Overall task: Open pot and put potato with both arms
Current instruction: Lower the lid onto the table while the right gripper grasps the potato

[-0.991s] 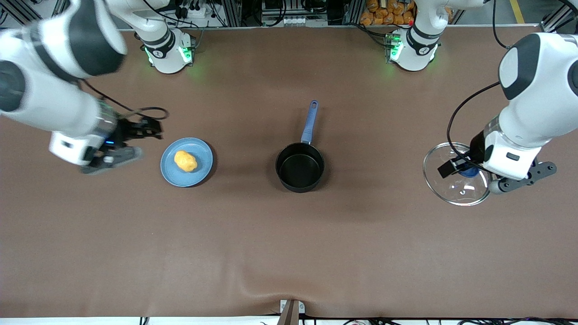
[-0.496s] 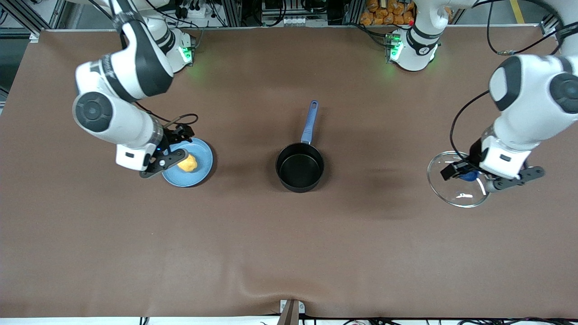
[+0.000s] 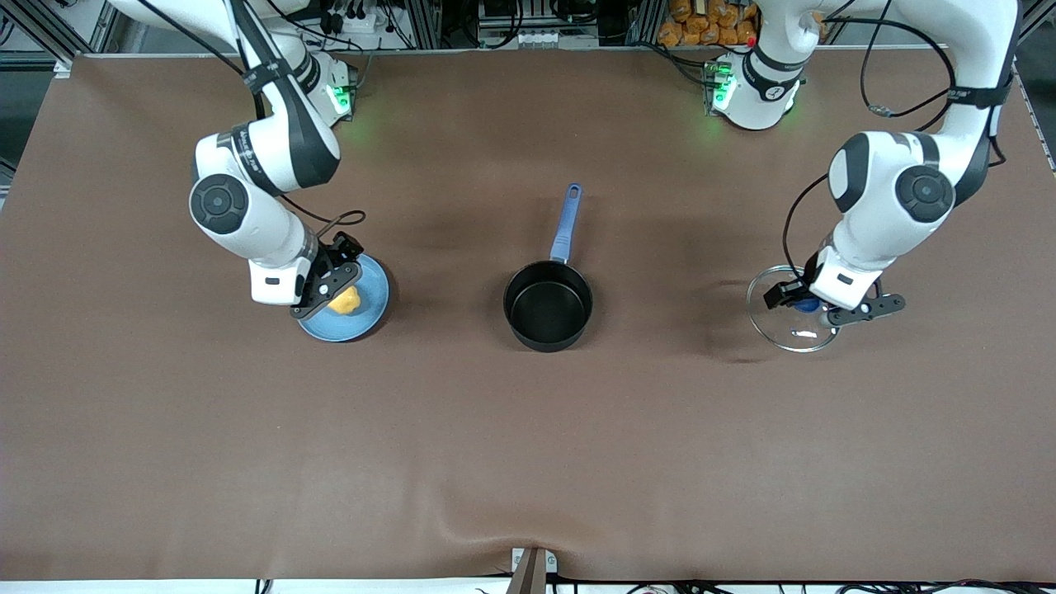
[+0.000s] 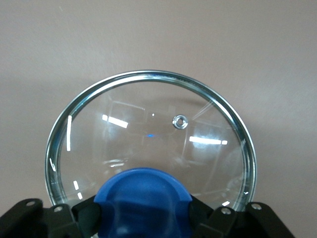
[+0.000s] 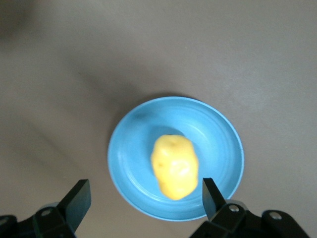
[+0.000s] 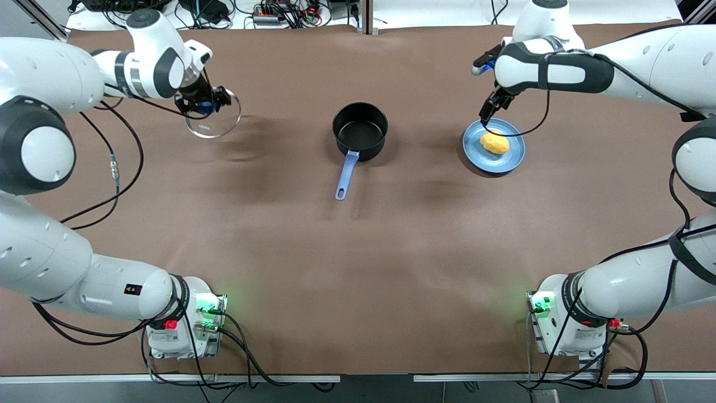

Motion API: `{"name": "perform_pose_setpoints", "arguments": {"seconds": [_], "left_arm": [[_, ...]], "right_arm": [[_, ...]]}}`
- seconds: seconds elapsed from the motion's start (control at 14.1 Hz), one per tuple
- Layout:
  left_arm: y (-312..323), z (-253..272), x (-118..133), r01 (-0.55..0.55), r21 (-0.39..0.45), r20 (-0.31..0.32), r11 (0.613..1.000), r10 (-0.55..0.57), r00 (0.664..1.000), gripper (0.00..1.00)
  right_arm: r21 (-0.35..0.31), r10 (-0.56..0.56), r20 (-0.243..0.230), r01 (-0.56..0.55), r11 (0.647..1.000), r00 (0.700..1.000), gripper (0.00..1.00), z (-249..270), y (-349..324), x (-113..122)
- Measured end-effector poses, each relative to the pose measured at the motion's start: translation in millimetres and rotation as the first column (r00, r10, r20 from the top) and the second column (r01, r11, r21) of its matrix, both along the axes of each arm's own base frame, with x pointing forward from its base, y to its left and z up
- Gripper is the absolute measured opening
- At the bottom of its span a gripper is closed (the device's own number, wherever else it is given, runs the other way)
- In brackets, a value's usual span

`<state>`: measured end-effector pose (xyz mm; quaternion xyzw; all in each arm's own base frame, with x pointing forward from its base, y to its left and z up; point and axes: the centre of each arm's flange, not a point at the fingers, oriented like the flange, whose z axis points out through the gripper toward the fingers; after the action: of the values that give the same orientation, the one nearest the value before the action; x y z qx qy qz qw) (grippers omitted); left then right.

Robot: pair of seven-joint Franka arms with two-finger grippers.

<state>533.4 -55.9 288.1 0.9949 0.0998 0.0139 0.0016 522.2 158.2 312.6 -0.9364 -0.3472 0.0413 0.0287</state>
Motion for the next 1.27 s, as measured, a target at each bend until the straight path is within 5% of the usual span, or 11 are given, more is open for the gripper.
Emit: {"name": "perform_pose_setpoints", "arguments": {"seconds": [0.57,0.99,1.27], "left_arm": [[7,-89,-5,0.05,0.014,-0.079,0.999,-0.049,0.996,0.45],[-6,-79,4,0.07,0.005,-0.048,0.998,-0.07,0.996,0.98],[-11,-19,24,0.075,-0.002,0.011,0.997,-0.075,0.997,1.0]], "right_arm": [[0.0,-0.005,0.013,0.005,1.0,1.0,1.0,-43,-12,-12],[-0.016,0.0,0.022,0.001,1.0,1.0,1.0,-72,-16,-13],[-0.03,0.004,0.025,-0.003,1.0,1.0,1.0,-83,-22,-12]]}}
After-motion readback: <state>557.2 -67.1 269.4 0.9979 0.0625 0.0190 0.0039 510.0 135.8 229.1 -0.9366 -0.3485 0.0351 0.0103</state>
